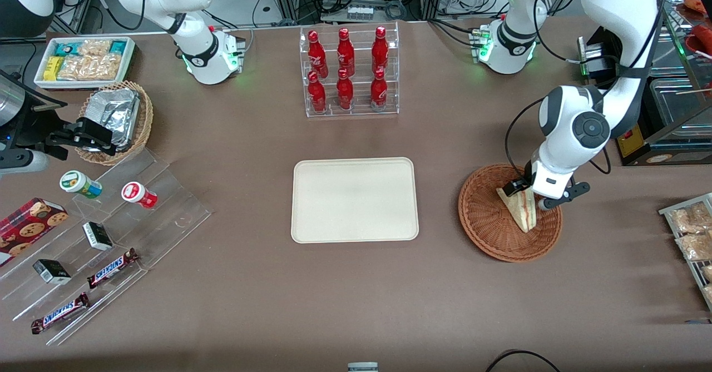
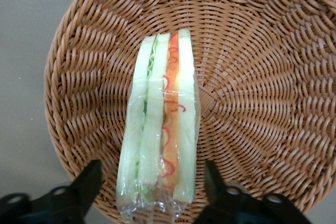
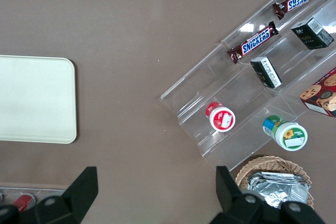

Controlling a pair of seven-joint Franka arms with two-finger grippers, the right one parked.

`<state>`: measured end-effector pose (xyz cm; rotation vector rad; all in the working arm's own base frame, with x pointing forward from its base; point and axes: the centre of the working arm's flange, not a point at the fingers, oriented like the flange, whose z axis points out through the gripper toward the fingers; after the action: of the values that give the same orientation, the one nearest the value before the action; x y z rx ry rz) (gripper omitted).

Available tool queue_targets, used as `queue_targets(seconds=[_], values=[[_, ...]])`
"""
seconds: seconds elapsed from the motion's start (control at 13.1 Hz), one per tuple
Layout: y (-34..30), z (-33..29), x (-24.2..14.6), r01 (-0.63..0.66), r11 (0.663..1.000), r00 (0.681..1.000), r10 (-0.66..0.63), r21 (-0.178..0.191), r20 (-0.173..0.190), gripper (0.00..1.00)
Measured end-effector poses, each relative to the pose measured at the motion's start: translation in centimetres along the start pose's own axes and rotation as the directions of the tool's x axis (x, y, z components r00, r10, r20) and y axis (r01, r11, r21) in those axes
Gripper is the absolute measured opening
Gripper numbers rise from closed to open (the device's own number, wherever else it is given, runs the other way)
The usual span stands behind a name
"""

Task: Place sandwich from basket to tray
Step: 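Lower the left gripper and close it on the sandwich, then lift the sandwich and carry it toward the cream tray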

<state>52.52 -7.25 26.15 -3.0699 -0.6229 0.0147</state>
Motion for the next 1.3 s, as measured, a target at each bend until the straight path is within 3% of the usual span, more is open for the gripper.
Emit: queue_targets(seconds=[0.23,0.38,0.61,0.76,1.3], values=[[0.0,-0.1,0.0,0.0,1.0,1.0,0.0,-0.001,-0.003,0.45],[0.0,-0.9,0.1,-0.005,1.0,1.0,0.005,0.004,-0.004,0.3],[0.4,-4.4,0.1,-0.052,0.996,0.999,0.051,0.068,0.018,0.22],[1.8,-8.1,-0.1,-0.082,0.993,0.997,0.08,0.088,0.022,0.14],[11.9,-12.3,-7.7,-0.322,0.942,0.947,0.322,0.093,0.006,0.14]])
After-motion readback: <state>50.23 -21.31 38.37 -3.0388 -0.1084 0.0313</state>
